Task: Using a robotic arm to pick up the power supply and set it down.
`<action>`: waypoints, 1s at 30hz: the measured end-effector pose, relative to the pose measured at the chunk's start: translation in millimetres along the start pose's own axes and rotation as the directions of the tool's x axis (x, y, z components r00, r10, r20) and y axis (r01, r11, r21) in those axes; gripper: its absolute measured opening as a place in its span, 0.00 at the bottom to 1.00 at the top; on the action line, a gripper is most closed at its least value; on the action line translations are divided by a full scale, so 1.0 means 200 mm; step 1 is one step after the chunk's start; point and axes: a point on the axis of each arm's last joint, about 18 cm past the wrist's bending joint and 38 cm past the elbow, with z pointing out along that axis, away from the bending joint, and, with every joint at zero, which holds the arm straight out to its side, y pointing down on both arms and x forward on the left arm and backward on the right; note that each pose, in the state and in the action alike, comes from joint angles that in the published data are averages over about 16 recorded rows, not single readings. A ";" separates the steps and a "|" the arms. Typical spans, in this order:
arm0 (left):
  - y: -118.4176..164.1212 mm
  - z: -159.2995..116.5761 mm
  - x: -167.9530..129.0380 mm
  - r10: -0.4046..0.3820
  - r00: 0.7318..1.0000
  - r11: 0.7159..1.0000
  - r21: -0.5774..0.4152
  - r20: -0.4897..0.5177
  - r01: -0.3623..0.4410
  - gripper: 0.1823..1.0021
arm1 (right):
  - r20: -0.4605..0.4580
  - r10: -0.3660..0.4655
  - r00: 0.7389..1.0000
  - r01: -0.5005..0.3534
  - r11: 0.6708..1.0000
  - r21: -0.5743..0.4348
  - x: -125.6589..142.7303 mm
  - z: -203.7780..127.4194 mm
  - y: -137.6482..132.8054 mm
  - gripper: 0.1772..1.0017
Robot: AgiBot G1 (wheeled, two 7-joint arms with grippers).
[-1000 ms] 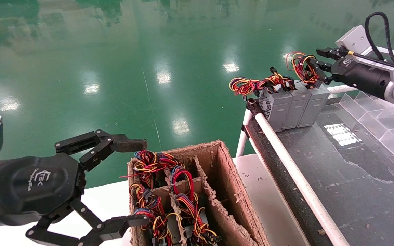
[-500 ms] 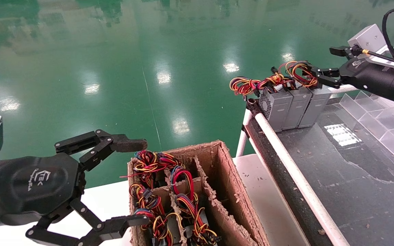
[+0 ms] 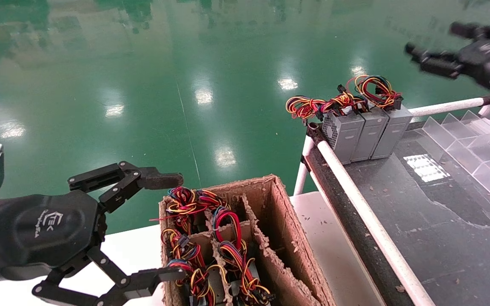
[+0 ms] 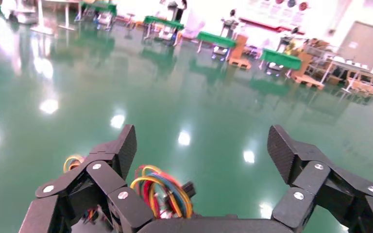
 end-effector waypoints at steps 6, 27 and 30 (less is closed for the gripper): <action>0.00 0.00 0.00 0.000 1.000 1.000 0.000 0.000 0.000 1.00 | 0.021 0.069 0.997 -0.070 0.994 0.078 0.00 -0.04 -0.05 0.94; 0.00 0.00 0.00 0.000 1.000 1.000 0.000 0.000 0.000 1.00 | 0.287 0.064 0.956 -0.124 0.973 0.195 -0.26 -0.21 -0.15 1.00; 0.00 0.00 0.00 0.000 1.000 1.000 0.000 0.000 0.000 1.00 | 0.334 0.058 0.941 -0.132 0.971 0.202 -0.32 -0.24 -0.16 1.00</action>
